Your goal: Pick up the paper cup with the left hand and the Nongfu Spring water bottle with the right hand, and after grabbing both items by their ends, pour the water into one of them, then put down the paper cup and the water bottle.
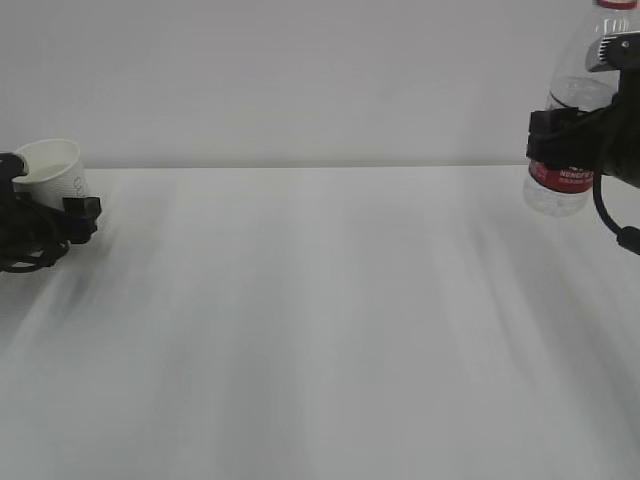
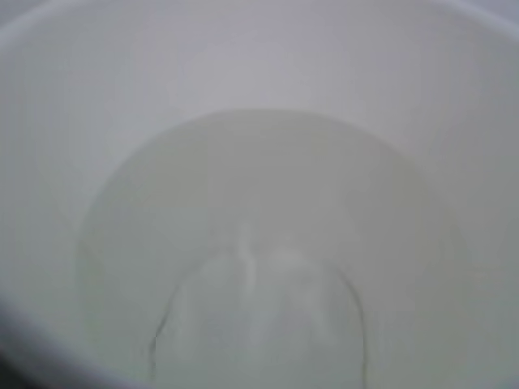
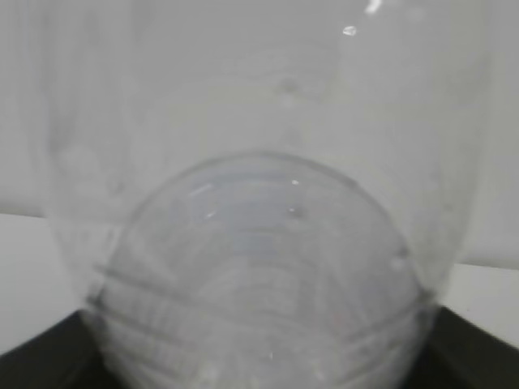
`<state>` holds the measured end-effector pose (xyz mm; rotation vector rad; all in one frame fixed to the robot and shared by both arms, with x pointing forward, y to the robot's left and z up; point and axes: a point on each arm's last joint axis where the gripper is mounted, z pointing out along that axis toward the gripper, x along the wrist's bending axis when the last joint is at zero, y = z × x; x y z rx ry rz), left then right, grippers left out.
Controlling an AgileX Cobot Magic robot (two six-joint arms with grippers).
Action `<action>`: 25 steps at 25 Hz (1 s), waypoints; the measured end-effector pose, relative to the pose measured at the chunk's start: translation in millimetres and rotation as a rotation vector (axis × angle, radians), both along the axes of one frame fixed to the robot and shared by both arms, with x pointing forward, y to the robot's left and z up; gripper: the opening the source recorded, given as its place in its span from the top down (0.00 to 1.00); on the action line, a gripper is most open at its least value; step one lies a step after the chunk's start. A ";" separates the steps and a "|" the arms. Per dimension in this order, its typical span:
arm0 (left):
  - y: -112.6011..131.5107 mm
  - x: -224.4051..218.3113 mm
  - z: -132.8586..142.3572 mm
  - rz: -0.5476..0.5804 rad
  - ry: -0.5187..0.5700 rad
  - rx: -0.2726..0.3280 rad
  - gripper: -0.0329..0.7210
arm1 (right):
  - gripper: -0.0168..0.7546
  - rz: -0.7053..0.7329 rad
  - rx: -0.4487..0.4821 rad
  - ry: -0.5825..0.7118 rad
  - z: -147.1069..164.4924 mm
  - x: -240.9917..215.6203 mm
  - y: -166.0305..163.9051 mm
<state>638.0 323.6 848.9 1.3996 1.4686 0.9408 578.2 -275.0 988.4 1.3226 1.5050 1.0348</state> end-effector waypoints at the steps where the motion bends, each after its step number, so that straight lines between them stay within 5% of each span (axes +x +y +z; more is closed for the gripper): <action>1: 0.0 0.0 0.0 0.000 0.000 0.000 0.14 | 0.31 0.000 -0.001 0.007 -2.3 0.6 0.0; 25: 0.6 -10.6 21.0 0.010 0.059 0.015 0.04 | 0.31 -0.004 0.001 -0.037 1.0 2.0 -0.6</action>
